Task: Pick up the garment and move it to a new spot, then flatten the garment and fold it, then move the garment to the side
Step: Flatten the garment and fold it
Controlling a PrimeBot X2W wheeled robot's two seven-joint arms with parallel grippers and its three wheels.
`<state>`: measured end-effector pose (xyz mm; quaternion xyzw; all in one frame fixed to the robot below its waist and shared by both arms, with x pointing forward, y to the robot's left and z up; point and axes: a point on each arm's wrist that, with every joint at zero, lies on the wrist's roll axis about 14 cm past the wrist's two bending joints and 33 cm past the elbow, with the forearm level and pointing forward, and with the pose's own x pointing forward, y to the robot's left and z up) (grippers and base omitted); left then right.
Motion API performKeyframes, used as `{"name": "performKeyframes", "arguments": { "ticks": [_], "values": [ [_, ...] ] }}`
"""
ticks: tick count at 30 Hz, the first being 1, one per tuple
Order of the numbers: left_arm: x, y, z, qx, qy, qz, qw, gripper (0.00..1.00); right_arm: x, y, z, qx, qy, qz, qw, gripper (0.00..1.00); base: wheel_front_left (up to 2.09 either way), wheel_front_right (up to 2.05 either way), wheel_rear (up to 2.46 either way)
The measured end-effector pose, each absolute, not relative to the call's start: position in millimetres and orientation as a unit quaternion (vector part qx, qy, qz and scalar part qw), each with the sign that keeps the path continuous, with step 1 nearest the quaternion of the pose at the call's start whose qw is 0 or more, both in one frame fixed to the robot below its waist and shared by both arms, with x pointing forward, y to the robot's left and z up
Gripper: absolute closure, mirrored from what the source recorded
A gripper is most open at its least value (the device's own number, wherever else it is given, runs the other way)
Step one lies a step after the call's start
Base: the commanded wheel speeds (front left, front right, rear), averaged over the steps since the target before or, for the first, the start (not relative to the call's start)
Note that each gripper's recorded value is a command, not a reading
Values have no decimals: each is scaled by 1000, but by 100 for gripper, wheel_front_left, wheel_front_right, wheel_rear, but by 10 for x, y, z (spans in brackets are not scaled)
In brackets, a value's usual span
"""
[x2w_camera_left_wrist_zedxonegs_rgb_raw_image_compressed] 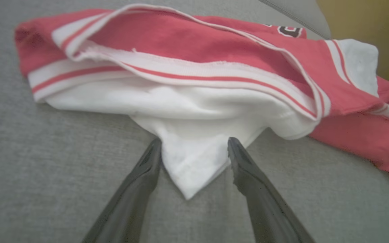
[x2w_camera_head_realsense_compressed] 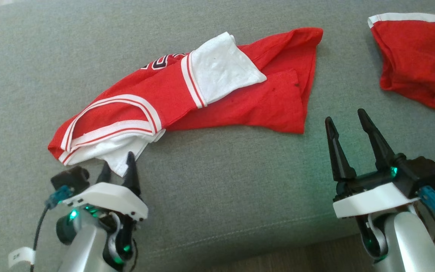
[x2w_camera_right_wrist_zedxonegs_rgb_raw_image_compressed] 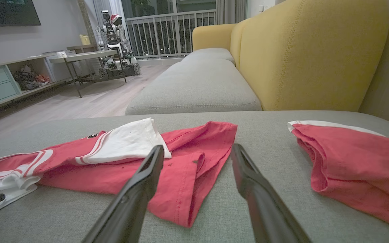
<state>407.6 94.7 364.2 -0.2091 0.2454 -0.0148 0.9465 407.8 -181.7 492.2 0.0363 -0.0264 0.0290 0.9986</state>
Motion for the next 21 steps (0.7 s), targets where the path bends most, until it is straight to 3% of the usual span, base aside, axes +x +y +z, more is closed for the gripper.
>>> {"name": "performKeyframes", "arguments": {
  "ticks": [6, 8, 10, 14, 16, 21],
  "values": [
    [3875, 811, 3681, -216, 267, -29, 939, 1, 4109, -1817, 4934, 37, -29, 29, 998, 0, 0, 0, 0],
    [3849, 824, 3693, -218, 270, -26, 937, 21, 4124, -1793, 4926, 38, -29, 32, 998, 0, 0, 0, 0],
    [3838, 868, 3690, -215, 270, -18, 938, 28, 4134, -1771, 4919, 39, -28, 35, 998, 0, 0, 0, 0],
    [3819, 905, 3701, -214, 268, -11, 939, 23, 4143, -1738, 4927, 40, -29, 40, 998, 0, 0, 0, 0],
    [3818, 909, 3711, -214, 267, -11, 940, 26, 4141, -1730, 4938, 40, -31, 41, 998, 0, 0, 0, 0],
    [3802, 920, 3728, -212, 260, -9, 942, 24, 4123, -1728, 4973, 40, -35, 42, 998, 0, 0, 0, 0]
  ]
}}
